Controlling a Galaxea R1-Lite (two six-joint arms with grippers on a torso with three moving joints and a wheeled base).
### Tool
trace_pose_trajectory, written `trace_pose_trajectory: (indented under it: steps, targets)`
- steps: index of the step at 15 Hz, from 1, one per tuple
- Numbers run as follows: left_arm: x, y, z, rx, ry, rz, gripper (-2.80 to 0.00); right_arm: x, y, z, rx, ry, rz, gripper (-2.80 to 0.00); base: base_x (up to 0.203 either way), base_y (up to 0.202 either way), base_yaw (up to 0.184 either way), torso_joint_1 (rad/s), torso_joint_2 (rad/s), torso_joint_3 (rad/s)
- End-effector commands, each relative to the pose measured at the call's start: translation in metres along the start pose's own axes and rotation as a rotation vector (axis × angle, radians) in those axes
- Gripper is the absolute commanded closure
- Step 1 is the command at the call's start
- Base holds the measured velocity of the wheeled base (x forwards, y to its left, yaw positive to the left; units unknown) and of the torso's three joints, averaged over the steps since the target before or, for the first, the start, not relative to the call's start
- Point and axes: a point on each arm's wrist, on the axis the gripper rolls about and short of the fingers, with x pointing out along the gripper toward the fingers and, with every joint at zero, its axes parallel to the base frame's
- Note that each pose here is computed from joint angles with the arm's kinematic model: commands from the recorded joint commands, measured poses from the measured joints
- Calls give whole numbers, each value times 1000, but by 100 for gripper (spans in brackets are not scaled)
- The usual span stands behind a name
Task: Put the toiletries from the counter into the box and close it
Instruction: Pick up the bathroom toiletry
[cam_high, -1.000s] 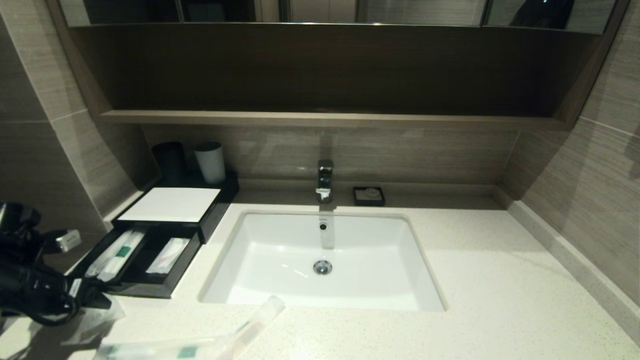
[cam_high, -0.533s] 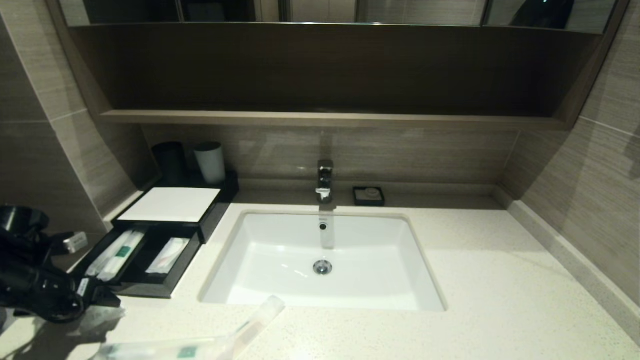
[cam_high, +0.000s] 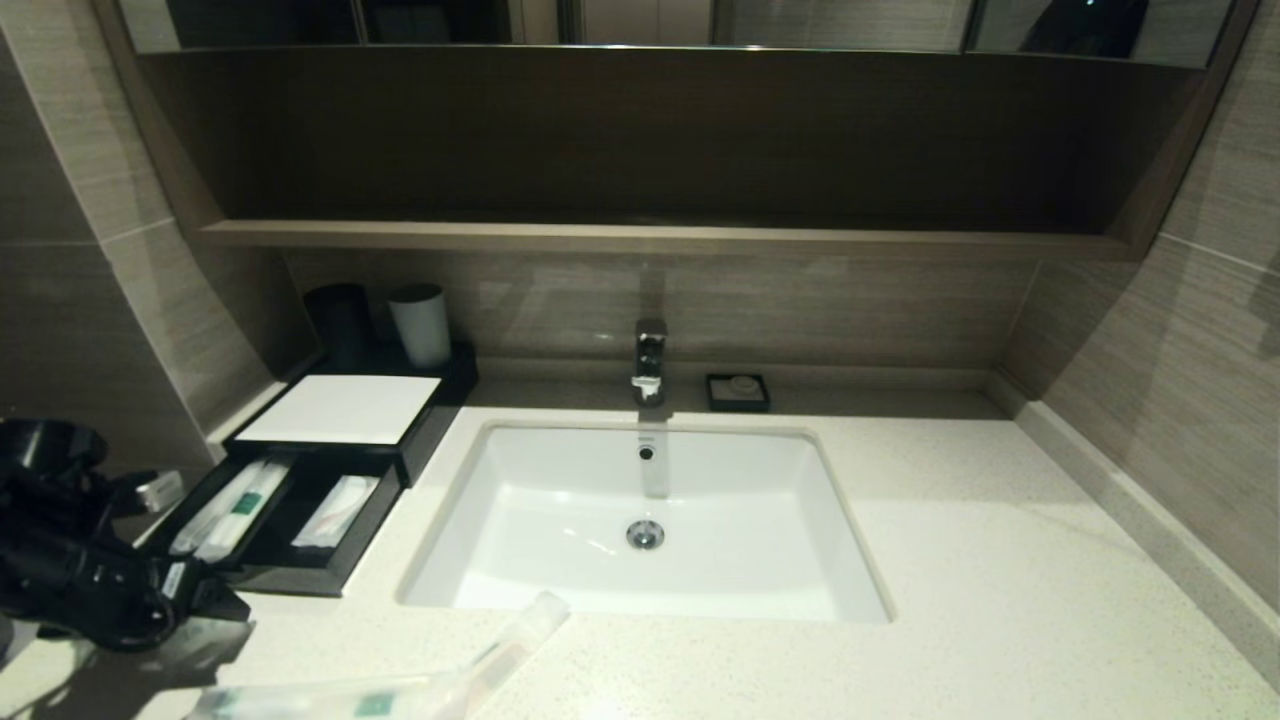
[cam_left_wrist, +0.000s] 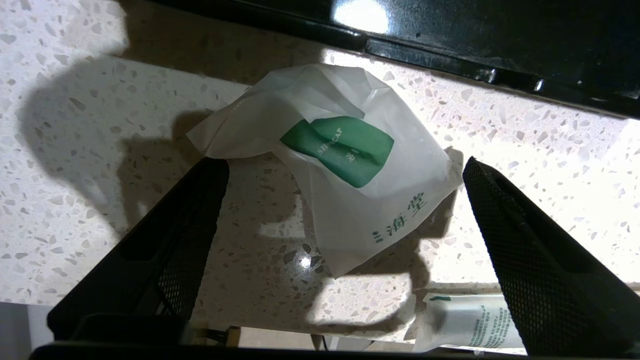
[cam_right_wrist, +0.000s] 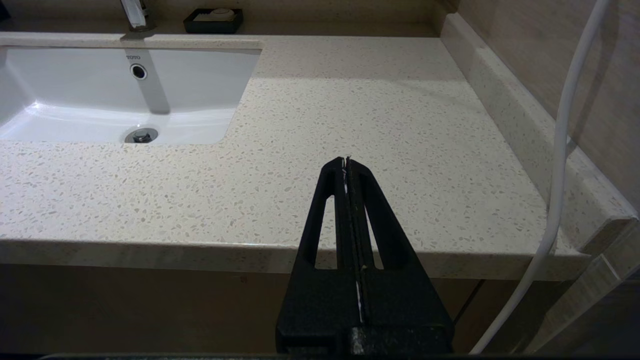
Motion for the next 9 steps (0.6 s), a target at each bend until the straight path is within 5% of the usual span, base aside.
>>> trace_pose_trajectory:
  steps: [1, 2, 9]
  targets:
    - [2, 0, -1, 1, 8, -5, -280, 0, 0, 0, -1, 0, 0, 0, 0, 0, 0, 0, 0, 0]
    - [3, 0, -2, 4, 13, -9, 0, 0, 0, 0, -1, -1, 0, 0, 0, 0, 0, 0, 0, 0]
    - [1, 0, -2, 8, 5, -10, 0, 0, 0, 0, -1, -2, 0, 0, 0, 0, 0, 0, 0, 0]
